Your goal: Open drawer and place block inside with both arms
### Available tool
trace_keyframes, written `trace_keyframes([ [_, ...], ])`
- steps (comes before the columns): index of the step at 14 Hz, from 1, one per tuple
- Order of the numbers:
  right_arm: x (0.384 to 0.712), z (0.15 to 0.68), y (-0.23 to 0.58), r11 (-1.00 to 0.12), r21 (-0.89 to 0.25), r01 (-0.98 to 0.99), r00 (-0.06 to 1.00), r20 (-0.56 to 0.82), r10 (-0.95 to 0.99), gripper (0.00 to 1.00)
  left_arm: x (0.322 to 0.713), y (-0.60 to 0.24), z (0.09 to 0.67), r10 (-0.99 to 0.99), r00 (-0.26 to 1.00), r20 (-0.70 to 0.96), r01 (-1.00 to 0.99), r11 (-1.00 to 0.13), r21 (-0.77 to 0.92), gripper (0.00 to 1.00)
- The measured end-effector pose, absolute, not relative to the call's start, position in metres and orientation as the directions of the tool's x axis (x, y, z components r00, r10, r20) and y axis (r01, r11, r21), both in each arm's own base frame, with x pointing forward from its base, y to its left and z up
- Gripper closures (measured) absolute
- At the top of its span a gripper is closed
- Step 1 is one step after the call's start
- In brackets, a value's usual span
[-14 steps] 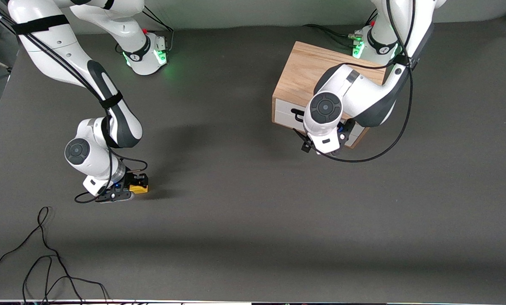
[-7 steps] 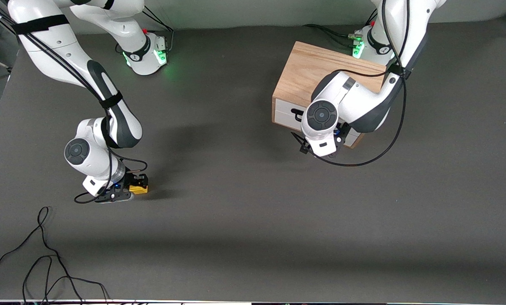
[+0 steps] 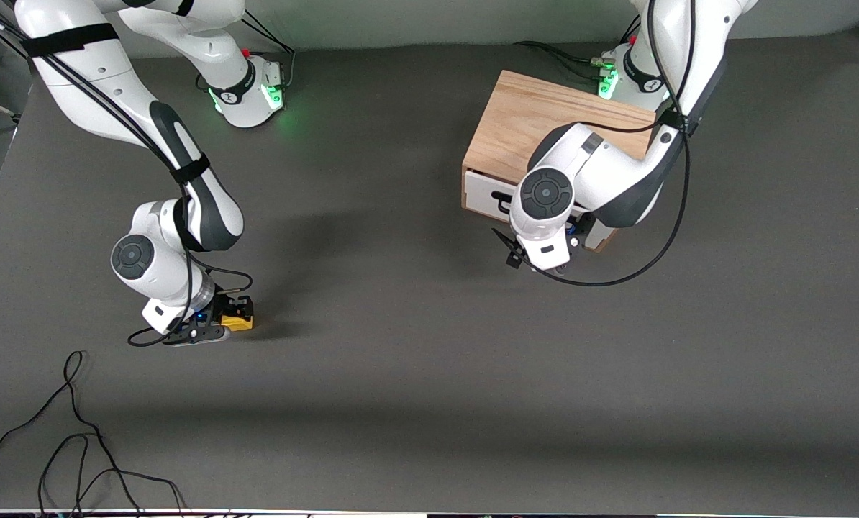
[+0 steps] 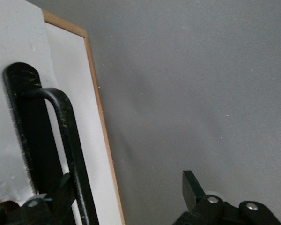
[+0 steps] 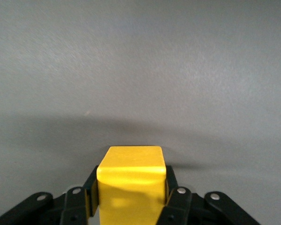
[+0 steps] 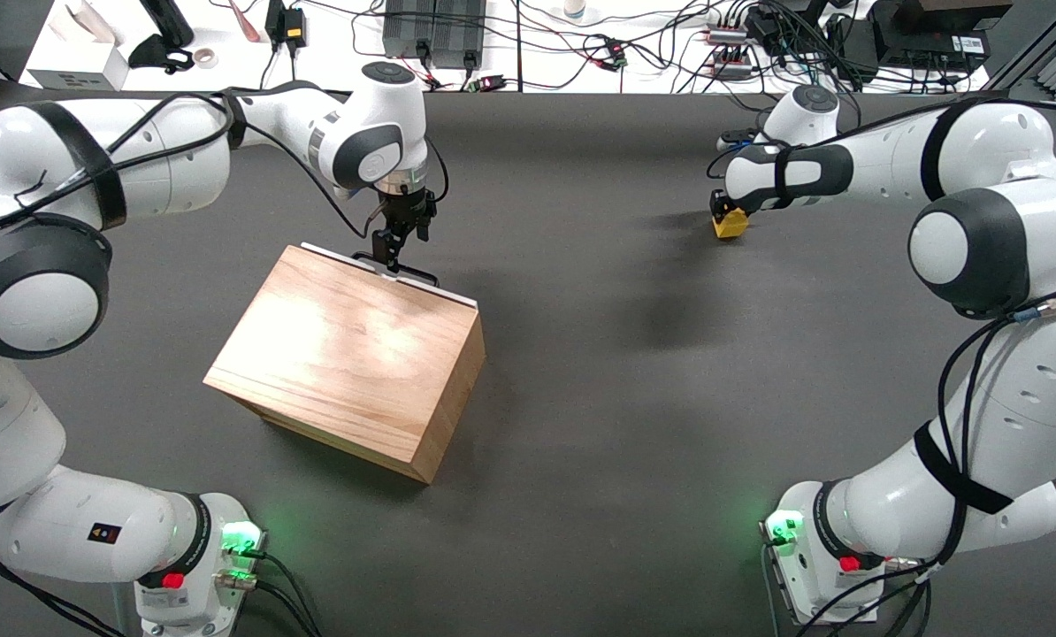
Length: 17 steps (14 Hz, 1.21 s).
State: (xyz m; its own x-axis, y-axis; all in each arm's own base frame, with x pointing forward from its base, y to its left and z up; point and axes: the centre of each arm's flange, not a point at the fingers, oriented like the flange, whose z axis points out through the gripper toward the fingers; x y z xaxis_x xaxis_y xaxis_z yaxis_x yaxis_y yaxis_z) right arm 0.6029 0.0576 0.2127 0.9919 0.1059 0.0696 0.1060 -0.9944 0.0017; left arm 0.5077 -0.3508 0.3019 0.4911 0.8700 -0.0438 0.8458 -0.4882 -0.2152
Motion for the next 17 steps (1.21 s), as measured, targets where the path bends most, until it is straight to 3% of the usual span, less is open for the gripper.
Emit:
trace_keyframes([
  [3, 0.612, 0.261, 0.082, -0.995, -0.004, 0.099, 0.995, 0.032, 0.099, 0.45, 0.522, -0.355, 0.301, 0.870, 0.490, -0.050, 0.849, -0.489, -0.200, 0.00],
  [9, 0.633, 0.423, 0.152, -1.000, -0.002, 0.021, 0.999, -0.048, 0.021, 0.45, 0.555, -0.363, 0.304, 0.872, 0.486, -0.058, 0.859, -0.489, -0.155, 0.00],
  [17, 0.610, 0.497, 0.269, -0.995, -0.043, -0.092, 0.996, -0.012, -0.092, 0.45, 0.594, -0.372, 0.314, 0.871, 0.489, -0.050, 0.871, -0.490, -0.022, 0.00],
])
